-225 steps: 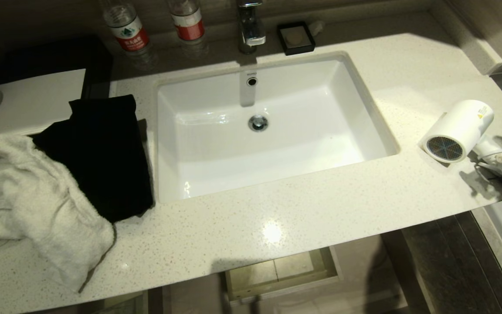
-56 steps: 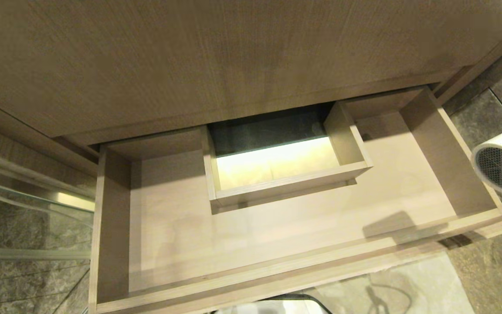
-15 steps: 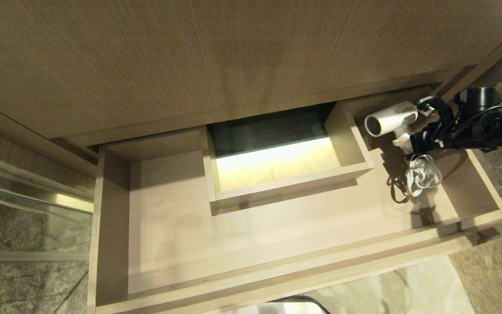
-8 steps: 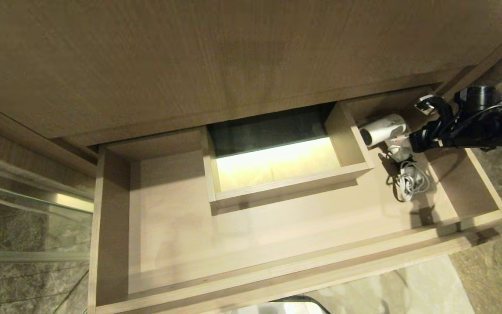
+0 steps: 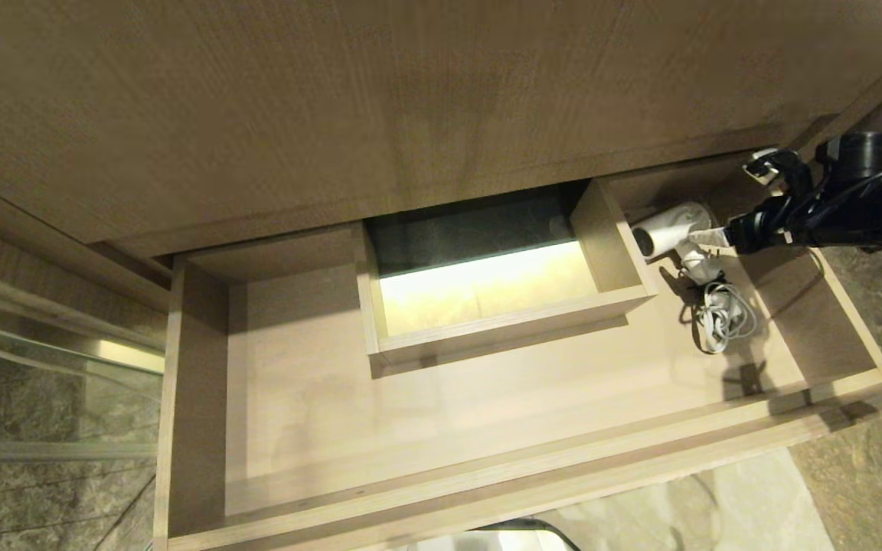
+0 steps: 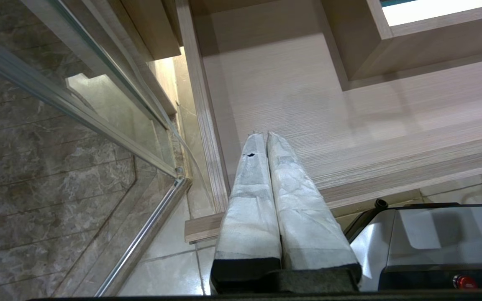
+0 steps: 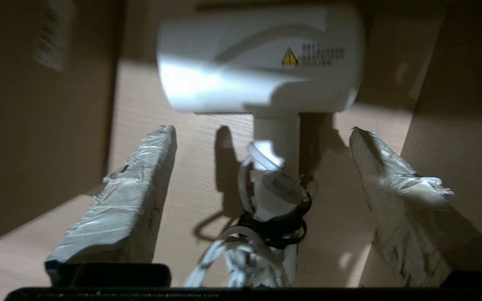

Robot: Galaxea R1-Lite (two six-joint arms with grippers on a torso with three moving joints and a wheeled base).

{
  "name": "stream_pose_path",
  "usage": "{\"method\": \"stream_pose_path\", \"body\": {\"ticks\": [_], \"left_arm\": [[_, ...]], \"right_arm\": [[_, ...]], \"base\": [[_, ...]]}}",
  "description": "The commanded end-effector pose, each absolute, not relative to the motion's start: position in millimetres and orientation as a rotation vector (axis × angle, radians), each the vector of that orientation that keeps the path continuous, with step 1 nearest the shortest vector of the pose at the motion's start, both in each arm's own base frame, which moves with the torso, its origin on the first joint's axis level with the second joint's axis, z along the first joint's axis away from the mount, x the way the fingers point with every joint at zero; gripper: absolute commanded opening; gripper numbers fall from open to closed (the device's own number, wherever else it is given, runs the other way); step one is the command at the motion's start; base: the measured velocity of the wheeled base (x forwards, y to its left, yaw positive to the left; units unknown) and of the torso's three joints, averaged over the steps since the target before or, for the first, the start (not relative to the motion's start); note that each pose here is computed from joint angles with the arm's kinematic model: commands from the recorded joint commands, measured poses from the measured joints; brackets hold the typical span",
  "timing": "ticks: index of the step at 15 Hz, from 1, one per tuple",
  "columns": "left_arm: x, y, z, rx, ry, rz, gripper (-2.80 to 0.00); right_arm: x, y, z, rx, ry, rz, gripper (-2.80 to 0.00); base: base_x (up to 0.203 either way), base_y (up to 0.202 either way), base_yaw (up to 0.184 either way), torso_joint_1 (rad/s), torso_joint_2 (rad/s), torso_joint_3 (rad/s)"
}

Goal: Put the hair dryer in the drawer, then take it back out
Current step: Put it into the drawer, then close the drawer

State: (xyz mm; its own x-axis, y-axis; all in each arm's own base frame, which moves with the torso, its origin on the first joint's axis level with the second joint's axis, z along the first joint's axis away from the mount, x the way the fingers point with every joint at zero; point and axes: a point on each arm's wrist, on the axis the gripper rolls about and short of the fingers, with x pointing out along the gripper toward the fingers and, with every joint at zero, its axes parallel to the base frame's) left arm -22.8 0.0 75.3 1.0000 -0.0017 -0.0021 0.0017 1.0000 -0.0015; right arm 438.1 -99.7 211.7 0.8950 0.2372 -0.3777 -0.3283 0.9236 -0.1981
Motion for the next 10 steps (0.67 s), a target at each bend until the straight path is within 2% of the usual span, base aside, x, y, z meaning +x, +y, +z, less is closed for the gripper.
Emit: {"method": "stream_pose_path", "body": {"ticks": [1,4,7,10], "left_arm": [[-22.7,0.0,74.9,-0.002,0.003,-0.002,-2.8],[-22.7,0.0,74.9,-0.002,0.003,-0.002,-2.8],[-22.8,0.0,75.3,-0.002,0.002,-0.002,-2.8],[-22.8,0.0,75.3,-0.002,0.002,-0.002,-2.8]], "right_arm": [[407.0,-91.8,263.1,-0.199,0.272,0.262,-2.8],[370.9,-81.5,295.6,-0.06,0.278,0.221,-2.8],[315.0,-62.2,319.4,-0.062,0.326,0.138,-2.8],[259.4,-45.0,315.8,-0.075,0.388,0.126,-2.8]], "base": [[0.0,0.0,0.0,0.0,0.0,0.0],[0.0,0.0,0.0,0.0,0.0,0.0],[0.0,0.0,0.0,0.0,0.0,0.0],[0.0,0.0,0.0,0.0,0.0,0.0]]}}
